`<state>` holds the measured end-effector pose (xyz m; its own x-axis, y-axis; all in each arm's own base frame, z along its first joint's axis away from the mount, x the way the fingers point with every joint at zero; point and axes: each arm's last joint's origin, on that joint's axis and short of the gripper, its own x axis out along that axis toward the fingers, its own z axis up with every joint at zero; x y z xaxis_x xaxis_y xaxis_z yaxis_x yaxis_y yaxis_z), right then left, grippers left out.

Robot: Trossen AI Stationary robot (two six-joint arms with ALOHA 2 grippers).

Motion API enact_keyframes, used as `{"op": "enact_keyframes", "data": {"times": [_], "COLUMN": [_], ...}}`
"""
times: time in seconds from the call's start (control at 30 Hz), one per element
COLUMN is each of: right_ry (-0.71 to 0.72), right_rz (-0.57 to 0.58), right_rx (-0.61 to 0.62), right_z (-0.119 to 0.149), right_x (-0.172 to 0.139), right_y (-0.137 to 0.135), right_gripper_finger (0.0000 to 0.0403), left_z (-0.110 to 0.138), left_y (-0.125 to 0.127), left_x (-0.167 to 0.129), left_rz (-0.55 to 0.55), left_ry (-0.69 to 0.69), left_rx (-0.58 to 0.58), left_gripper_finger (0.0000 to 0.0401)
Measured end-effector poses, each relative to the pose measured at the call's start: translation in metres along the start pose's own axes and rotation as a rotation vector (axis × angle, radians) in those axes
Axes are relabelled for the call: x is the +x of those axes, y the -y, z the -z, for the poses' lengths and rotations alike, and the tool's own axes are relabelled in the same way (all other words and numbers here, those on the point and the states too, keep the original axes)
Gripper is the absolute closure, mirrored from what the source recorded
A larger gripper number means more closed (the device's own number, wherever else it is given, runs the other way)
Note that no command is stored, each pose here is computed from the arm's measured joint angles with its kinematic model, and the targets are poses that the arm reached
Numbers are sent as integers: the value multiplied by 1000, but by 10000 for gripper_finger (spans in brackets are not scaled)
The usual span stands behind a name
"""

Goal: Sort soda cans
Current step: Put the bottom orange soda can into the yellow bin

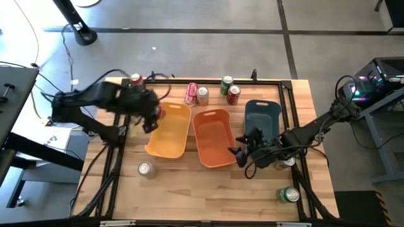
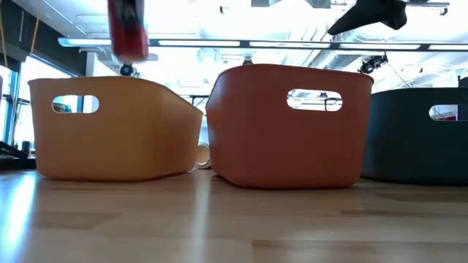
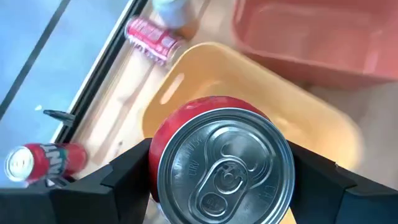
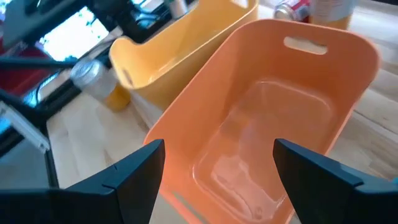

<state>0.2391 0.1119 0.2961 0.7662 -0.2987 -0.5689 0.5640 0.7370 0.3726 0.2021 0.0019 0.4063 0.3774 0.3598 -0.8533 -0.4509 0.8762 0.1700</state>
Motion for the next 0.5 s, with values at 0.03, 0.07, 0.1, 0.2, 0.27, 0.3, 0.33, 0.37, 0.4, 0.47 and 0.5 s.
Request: {"op": "enact_keyframes", "data": {"times": [0.03, 0.07, 0.1, 0.2, 0.27, 0.3, 0.33, 0.37, 0.4, 0.47, 0.5], "right_ry": [6, 11, 17, 46, 78, 93, 112, 125, 134, 151, 157], "right_rz": [6, 9, 14, 26, 31, 36, 44, 53, 59, 68, 72], "right_rx": [13, 28, 47, 98, 116, 123, 132, 142, 150, 170, 177], "right_z": [-1, -3, -5, -10, -14, -16, -19, -21, -23, -28, -30], "right_x": [1, 2, 4, 7, 9, 10, 12, 13, 15, 18, 19], "right_y": [1, 1, 2, 4, 4, 5, 6, 7, 8, 10, 11], "right_gripper_finger": [107, 107, 107, 107, 107, 107, 107, 107, 107, 107, 107], "left_z": [-3, -5, -7, -6, 4, 8, 12, 14, 16, 21, 24], "left_y": [-3, -4, -5, -11, -19, -24, -29, -34, -38, -45, -47], "left_x": [13, 28, 43, 89, 117, 130, 139, 147, 152, 161, 165], "left_rz": [1, 13, 39, 112, 81, 49, 23, 10, 2, 9, 31], "left_ry": [-14, -19, -16, -30, -92, -118, -129, -124, -118, -120, -136], "left_rx": [17, 35, 49, 63, 67, 60, 44, 21, 0, -31, -44], "left_gripper_finger": [126, 126, 126, 126, 126, 126, 126, 126, 126, 126, 126]}}
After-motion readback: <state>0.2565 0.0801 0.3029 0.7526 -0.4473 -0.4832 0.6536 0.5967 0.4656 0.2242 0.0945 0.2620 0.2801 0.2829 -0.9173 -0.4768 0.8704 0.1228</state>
